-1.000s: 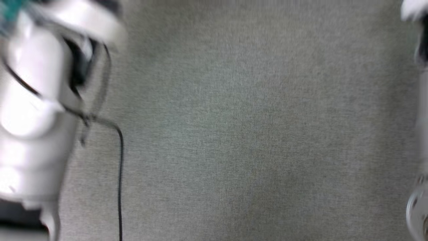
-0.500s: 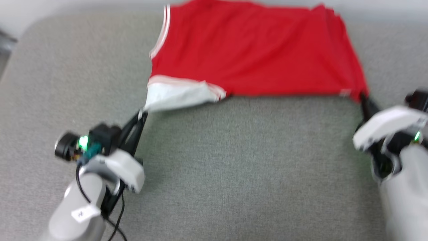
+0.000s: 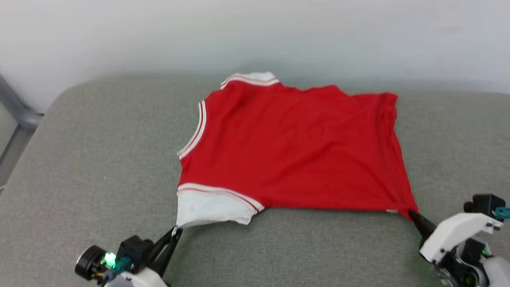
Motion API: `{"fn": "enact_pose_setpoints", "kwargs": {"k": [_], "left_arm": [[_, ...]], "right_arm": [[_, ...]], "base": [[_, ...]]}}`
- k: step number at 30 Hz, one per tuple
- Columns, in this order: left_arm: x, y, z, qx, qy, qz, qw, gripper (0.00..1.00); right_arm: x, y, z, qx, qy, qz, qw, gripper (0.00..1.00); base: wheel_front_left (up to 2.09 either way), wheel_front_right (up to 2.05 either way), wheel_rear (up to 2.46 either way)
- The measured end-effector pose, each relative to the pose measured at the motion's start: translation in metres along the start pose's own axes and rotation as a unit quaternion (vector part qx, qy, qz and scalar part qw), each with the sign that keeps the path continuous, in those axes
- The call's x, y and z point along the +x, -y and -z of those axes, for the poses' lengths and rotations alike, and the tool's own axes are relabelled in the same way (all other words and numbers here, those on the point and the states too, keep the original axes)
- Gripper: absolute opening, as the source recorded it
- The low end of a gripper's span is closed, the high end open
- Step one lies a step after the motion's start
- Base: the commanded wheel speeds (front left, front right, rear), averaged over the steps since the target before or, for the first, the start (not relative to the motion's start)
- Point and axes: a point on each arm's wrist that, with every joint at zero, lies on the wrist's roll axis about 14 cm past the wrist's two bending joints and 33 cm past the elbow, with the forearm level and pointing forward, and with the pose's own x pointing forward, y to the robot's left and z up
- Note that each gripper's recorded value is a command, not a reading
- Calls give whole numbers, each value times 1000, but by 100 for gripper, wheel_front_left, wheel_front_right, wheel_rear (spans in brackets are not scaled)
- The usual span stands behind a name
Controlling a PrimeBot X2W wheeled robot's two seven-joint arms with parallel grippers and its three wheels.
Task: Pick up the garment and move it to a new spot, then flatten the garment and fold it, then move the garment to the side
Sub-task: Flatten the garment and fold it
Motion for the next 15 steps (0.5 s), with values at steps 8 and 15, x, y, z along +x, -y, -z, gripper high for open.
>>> {"fn": "enact_pose_setpoints", "kwargs": {"k": [8,15], "left_arm": [[-37,25,-2,-11,-5,32,999,0],[-75,49,11,-23,-52,66,996,0]], "right_arm": [[-47,19,-1,-22,-13,-10,1000,0],[-74,26,12,-67,-41,-17,997,0]], "base": [[0,0,0],[0,0,0]]}}
